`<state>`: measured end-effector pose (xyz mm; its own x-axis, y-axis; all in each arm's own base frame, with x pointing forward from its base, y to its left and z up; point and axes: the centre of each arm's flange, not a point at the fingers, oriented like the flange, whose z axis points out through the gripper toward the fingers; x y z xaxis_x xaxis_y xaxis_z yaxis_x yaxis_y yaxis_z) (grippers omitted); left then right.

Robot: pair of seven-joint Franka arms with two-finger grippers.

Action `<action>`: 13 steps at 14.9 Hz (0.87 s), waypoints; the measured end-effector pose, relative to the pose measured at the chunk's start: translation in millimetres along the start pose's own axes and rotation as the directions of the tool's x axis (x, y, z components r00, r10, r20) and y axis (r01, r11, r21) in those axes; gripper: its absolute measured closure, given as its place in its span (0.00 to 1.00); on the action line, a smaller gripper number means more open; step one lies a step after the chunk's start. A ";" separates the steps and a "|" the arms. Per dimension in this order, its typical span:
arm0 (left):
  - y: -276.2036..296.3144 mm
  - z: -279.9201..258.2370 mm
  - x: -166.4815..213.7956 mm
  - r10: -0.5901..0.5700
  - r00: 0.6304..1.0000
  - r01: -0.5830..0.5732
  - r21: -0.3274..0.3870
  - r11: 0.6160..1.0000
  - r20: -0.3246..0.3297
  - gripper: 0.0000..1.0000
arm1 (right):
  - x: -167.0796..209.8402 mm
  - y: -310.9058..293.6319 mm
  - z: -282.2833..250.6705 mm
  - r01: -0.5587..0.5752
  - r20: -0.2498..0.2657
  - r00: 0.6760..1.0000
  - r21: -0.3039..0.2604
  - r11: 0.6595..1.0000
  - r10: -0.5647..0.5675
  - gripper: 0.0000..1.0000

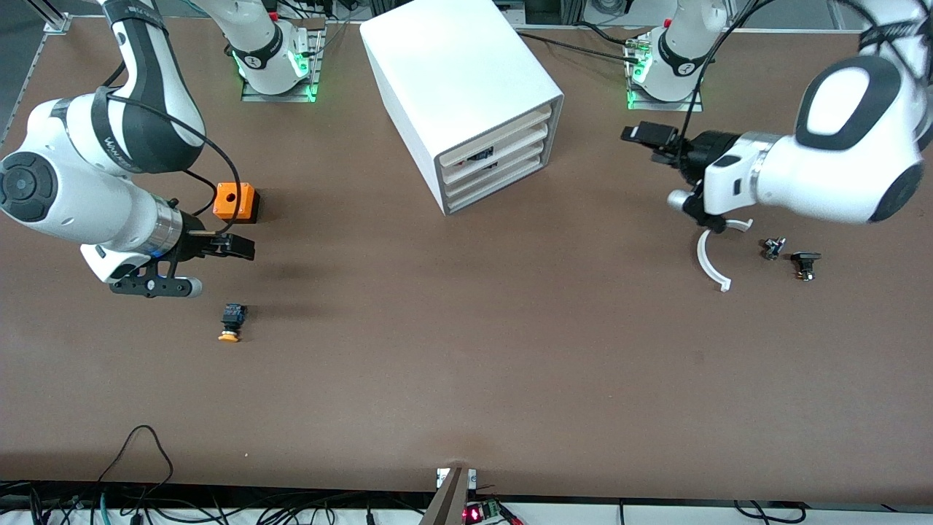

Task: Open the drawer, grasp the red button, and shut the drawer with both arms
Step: 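Move the left gripper toward the drawer while the right gripper rises, then grasp the front of the lower drawer with the left gripper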

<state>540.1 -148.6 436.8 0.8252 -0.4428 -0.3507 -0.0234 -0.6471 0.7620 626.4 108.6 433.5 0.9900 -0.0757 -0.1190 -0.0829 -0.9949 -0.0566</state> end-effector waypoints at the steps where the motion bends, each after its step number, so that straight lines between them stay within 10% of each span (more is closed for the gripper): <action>1: -19.9 15.6 8.6 0.054 0.998 -0.055 -0.058 0.997 -0.019 0.00 | -0.6 -4.8 -1.1 -0.010 -0.005 1.000 0.002 1.000 0.010 0.00; 6: -102.0 105.2 2.1 0.193 0.966 -0.238 -0.296 0.925 -0.173 0.00 | -4.3 -28.7 -5.2 -0.094 -0.007 0.995 0.054 0.994 0.095 0.00; 13: -106.4 197.7 -5.4 0.262 0.907 -0.366 -0.310 0.877 -0.328 0.04 | -11.5 -104.6 -14.0 -0.188 -0.038 0.981 0.073 0.979 0.191 0.00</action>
<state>426.5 -200.1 250.0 0.9279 -0.3679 0.0602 -0.1473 -0.2134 0.9658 625.3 212.6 454.6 0.9595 -0.2671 -0.0893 -0.2758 -0.9554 -0.1055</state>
